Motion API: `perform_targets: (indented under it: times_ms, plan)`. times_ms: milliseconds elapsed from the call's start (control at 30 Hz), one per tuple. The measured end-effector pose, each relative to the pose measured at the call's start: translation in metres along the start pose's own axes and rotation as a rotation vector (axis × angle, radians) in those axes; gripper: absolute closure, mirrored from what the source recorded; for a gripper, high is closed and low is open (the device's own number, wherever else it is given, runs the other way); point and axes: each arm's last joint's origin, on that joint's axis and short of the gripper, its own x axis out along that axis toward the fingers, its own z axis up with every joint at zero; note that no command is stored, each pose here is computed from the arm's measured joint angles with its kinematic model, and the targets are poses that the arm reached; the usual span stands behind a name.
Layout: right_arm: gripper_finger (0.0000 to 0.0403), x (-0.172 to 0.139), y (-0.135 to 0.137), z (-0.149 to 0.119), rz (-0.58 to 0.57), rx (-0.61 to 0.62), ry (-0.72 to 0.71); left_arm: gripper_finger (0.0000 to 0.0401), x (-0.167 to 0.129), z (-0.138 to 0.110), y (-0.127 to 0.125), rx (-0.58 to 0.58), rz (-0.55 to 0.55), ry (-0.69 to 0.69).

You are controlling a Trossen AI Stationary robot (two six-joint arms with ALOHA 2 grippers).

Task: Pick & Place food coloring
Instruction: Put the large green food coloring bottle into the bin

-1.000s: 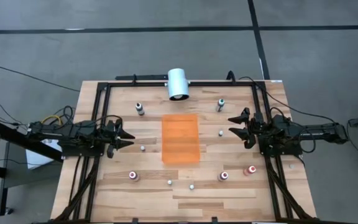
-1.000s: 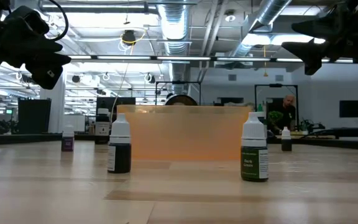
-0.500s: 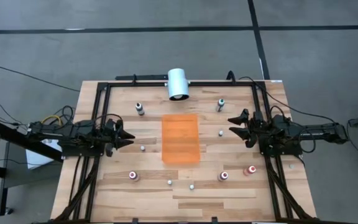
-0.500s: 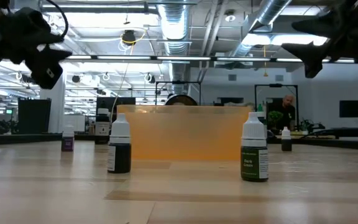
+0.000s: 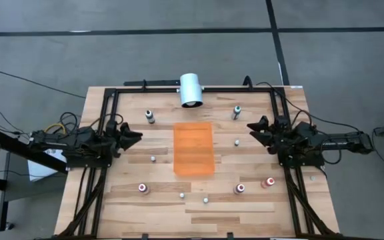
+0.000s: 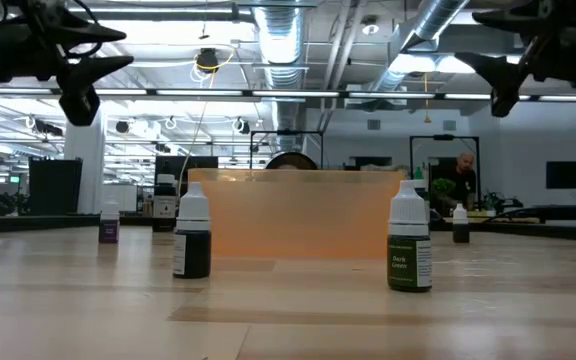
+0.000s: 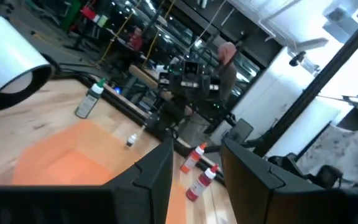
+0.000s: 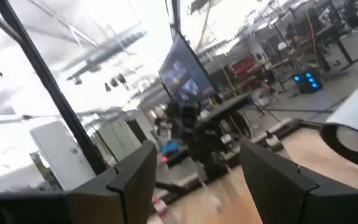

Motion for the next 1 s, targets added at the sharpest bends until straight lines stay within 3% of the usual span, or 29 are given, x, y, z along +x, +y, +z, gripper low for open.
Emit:
perform_targets:
  times_ms: [300,433,633,833,1000]
  plan:
    - [0.0181,-0.002,0.006,0.022,0.037,0.001,-0.220,0.0275,0.000,-0.003,0.002,0.038,0.019,0.041]
    - [0.0181,0.003,0.016,0.042,0.031,-0.050,-0.249,0.0275,0.000,-0.006,0.004,0.047,0.040,0.068]
    - [0.0181,0.022,0.034,0.075,-0.077,-0.201,-0.067,0.0275,-0.001,-0.008,0.006,0.050,0.057,0.088]
    - [0.0181,0.036,0.042,0.097,-0.352,-0.267,0.196,0.0275,-0.001,-0.011,0.008,0.059,0.076,0.117]
    - [0.0181,0.044,0.045,0.109,-0.539,-0.324,0.311,0.0275,-0.001,-0.012,0.008,0.061,0.083,0.127]
